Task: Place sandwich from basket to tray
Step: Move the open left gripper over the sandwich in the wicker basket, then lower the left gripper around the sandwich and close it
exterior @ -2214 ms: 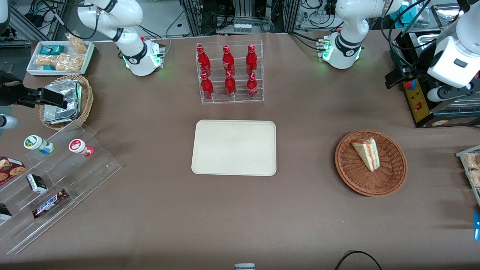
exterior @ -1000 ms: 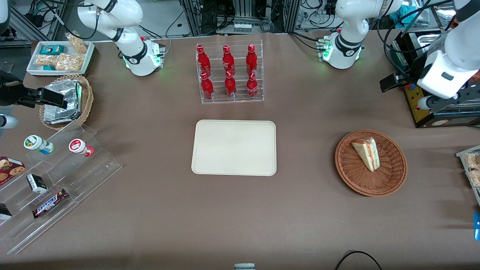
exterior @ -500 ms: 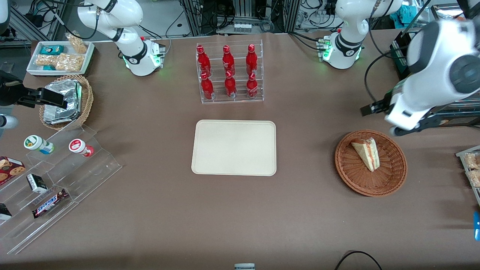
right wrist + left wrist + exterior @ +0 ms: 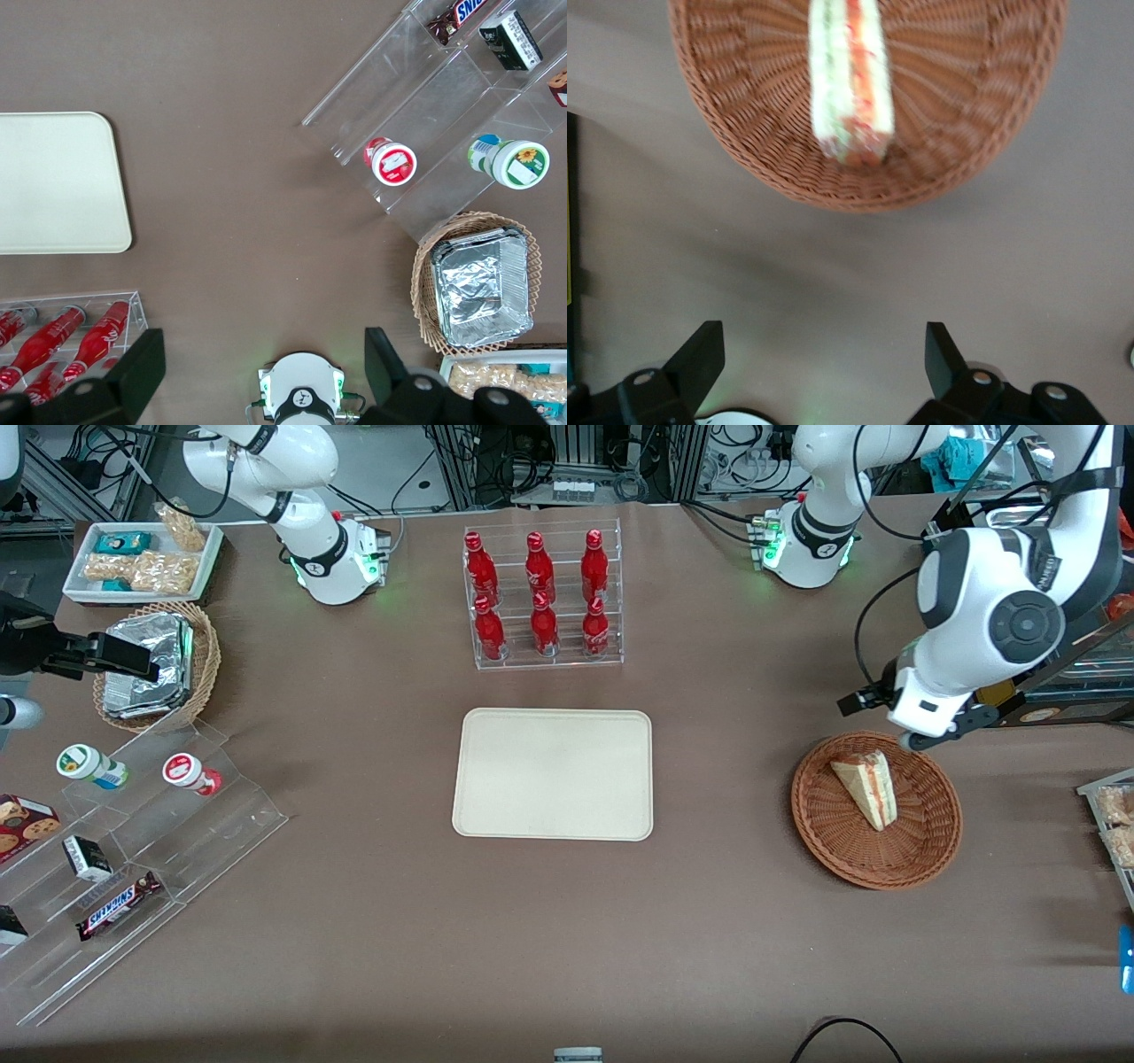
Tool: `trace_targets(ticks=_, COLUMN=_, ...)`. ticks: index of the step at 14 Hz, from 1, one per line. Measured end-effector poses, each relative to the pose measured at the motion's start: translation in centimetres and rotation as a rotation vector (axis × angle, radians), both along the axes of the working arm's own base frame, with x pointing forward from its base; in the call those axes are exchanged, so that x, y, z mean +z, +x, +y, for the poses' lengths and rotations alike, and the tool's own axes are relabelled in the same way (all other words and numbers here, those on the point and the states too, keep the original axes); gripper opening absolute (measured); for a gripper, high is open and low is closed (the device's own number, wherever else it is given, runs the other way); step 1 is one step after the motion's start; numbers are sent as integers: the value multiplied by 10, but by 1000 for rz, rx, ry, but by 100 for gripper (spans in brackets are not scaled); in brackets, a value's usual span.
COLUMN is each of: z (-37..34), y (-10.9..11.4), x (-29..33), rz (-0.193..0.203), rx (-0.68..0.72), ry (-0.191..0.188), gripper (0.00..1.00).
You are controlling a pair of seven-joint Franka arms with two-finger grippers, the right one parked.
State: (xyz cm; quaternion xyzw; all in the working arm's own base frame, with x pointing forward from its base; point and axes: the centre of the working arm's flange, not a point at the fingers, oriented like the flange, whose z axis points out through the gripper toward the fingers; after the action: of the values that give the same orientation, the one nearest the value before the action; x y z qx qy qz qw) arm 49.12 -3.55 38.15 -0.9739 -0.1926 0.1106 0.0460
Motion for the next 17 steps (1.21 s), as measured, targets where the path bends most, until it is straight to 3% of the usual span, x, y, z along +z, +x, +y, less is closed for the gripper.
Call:
trace_targets(ticks=4, z=13, y=14, x=-20, rz=-75, rx=134, ry=5, gripper=100)
trace_targets(ticks=10, z=32, y=32, x=-75, rz=-110, rx=207, ry=-26, gripper=100)
trace_targets(ticks=13, z=35, y=34, x=-82, rz=-108, rx=213, ry=-31, gripper=100)
trace_targets(ticks=17, z=34, y=41, x=-85, rz=-135, rx=213, ry=-39, gripper=100)
